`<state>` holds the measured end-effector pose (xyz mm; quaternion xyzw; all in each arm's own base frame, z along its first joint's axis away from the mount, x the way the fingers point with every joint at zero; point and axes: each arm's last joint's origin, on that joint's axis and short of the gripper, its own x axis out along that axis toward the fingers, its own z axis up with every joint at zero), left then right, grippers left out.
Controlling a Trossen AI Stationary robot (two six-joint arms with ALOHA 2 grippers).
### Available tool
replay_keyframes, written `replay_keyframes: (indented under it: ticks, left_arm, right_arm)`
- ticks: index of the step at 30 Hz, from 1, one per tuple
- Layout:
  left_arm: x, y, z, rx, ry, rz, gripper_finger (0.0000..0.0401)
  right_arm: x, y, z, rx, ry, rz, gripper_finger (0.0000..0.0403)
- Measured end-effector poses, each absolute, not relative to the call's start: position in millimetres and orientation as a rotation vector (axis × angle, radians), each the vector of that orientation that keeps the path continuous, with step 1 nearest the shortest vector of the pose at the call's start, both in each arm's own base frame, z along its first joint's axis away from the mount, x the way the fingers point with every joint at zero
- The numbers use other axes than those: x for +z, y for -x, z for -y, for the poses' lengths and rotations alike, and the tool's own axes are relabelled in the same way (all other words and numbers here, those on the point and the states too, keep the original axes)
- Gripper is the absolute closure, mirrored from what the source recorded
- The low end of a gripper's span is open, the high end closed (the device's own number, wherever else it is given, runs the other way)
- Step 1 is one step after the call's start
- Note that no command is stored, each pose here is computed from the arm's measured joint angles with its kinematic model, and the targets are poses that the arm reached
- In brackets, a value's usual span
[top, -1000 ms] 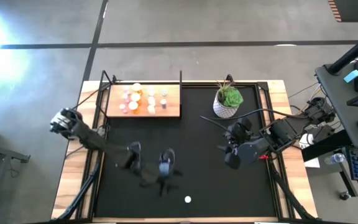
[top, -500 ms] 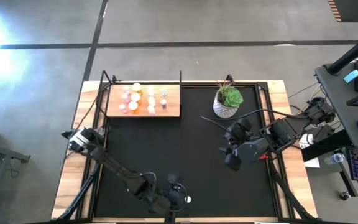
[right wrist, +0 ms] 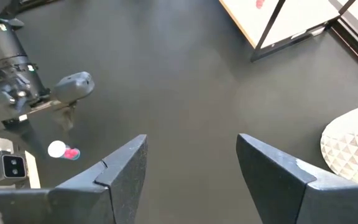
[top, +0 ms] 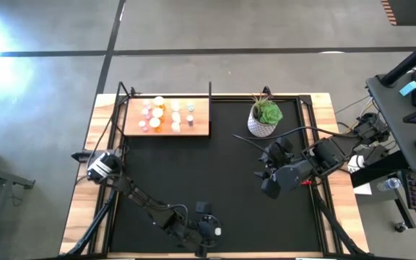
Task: Pick and place medicine bottles onto shelf by color
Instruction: Put the blue pill bottle on the shelf aligned with the other blue pill bottle
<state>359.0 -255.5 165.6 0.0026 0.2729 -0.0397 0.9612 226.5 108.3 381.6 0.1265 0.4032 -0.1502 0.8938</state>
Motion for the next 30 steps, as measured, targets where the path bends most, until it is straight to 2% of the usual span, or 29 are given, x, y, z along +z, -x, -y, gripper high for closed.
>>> replay_keyframes:
  ticks: [19,30]
  left_arm:
    - [153,-357,253,-0.034,0.087,-0.605,0.0168]
    - [154,-358,253,-0.044,0.096,-0.605,0.0280]
  right_arm:
    - [381,-227,-108,-0.312,-0.262,-0.837,0.0165]
    - [381,-227,-108,-0.307,-0.248,-0.841,0.0165]
